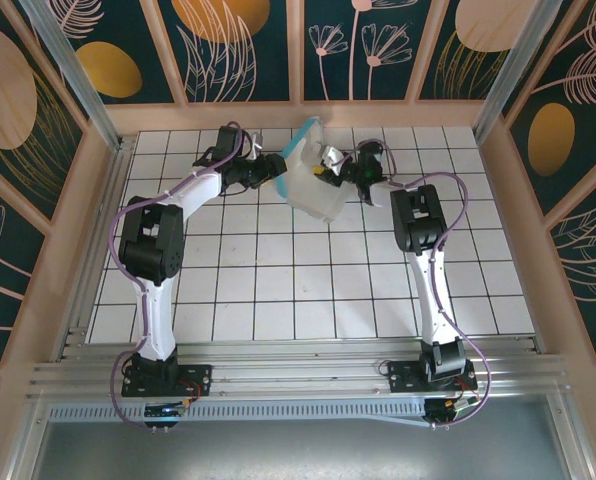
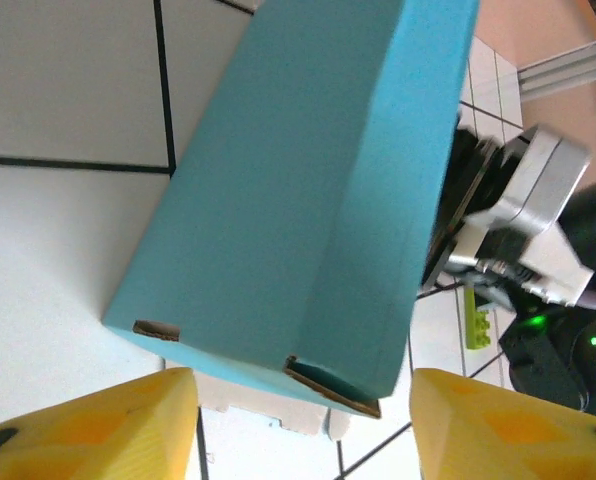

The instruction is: Fold the paper box

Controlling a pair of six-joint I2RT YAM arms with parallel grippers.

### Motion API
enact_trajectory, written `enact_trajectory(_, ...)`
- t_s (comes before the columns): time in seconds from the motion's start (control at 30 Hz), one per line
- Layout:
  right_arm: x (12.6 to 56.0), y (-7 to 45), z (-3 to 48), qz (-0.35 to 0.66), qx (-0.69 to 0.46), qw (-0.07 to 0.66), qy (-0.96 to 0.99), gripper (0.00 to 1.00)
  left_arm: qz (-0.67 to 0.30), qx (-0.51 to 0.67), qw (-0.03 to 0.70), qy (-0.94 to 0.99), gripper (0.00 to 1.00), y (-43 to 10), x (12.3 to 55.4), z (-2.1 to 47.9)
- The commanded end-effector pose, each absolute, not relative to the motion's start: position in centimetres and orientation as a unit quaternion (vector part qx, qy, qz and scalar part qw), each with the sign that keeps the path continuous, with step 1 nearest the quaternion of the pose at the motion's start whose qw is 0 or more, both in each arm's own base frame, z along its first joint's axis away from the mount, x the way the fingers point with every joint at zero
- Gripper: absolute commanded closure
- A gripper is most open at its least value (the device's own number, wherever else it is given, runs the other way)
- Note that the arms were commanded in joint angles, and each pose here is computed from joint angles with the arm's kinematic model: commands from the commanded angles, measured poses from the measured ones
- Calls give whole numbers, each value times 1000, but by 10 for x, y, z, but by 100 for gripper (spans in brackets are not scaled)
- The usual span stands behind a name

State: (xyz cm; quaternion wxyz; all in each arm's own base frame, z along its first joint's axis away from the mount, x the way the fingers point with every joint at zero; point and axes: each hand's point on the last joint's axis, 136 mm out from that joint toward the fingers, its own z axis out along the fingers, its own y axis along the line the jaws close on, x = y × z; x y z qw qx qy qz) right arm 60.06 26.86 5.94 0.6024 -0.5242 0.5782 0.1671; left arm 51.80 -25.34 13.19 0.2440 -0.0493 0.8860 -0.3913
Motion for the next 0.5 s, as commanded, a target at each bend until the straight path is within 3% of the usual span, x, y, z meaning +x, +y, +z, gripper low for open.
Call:
enact_trajectory(0.0,599,250,165,135,-484,695,514,60,-371,-20,308,876,35,-242,516,188)
enact_trajectory(0.23,559,233,190,153,-468,692,528,55,-297,26,371,880,27,-225,530,232)
enact_trajectory(0.47,522,222,204,216,-420,618,629,34,-294,141,341,882,26,-258,569,233)
